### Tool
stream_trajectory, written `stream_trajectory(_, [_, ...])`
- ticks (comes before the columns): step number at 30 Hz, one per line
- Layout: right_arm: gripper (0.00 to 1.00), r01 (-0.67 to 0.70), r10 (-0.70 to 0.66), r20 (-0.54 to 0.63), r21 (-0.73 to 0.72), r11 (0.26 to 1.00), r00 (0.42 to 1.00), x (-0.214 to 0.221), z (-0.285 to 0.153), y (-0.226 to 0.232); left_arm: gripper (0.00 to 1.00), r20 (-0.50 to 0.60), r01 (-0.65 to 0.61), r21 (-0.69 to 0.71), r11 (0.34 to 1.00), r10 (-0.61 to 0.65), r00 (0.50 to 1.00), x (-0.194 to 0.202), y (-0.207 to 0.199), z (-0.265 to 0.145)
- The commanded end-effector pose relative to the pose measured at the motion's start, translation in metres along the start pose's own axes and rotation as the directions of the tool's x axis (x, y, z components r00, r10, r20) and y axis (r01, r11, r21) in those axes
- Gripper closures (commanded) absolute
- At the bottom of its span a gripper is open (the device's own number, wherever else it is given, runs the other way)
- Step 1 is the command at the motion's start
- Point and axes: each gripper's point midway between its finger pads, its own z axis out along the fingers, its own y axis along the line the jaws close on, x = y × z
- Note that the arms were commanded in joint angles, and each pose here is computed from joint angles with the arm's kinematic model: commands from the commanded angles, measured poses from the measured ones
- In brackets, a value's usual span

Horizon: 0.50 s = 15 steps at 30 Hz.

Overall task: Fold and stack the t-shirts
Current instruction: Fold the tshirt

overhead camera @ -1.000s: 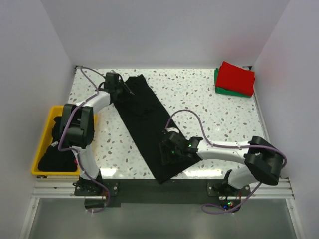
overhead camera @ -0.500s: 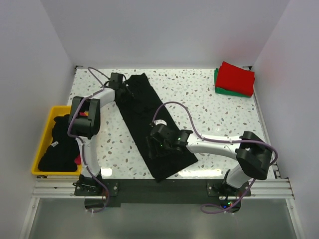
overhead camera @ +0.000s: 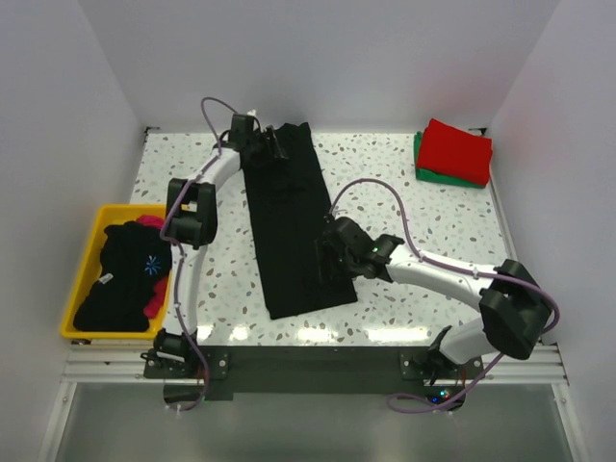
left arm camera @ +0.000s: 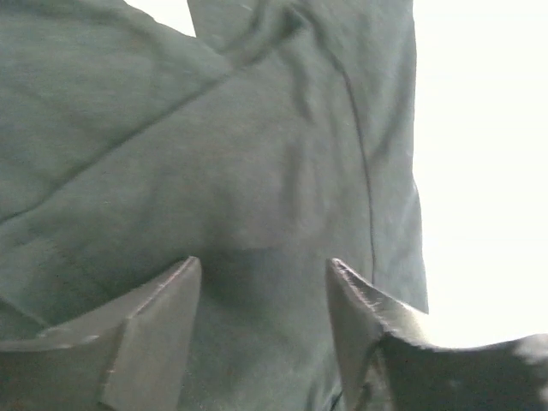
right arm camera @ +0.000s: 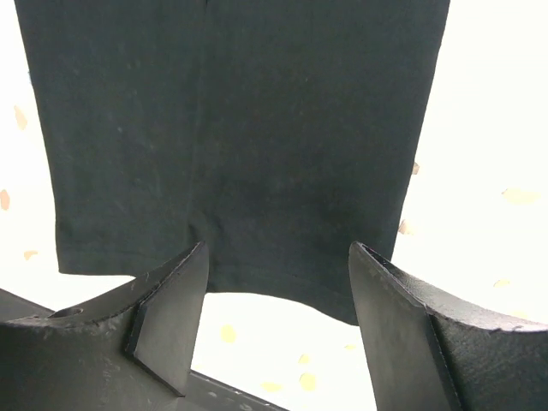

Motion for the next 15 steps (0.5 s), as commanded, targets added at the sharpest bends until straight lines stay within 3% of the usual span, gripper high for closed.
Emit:
stream_trajectory(1, [0.30,0.025,-0.026,-0.024,-0.010,1.000,0.999,0.011,0.006,0.000,0.30,-0.142,-0.047,0.044,0.998,0.053,0.988,0.041,0.003,-0.006])
stream_trajectory(2, [0.30,0.026,-0.026,-0.029,-0.010,1.000,0.999,0.013,0.008,-0.001,0.28,-0.069,-0.076,0.093,0.993,0.082,0.994,0.017,-0.017,-0.020])
stream_trajectory(6, [0.32,0.019,-0.019,-0.024,-0.010,1.000,1.000,0.013,0.012,0.000,0.20,0.029,-0.145,0.181,0.973,0.142,0.989,-0.016,-0.053,-0.056])
stream_trajectory(12, [0.33,0.019,-0.019,-0.023,0.007,1.000,1.000,0.016,0.009,-0.006,0.19,0.179,-0.181,0.242,0.953,0.140,0.974,-0.061,-0.094,-0.122])
stream_trajectory(15, [0.35,0.016,-0.016,-0.008,0.013,1.000,1.000,0.015,0.004,-0.009,0.22,0.215,-0.125,0.203,0.971,0.080,0.973,-0.066,-0.097,-0.153])
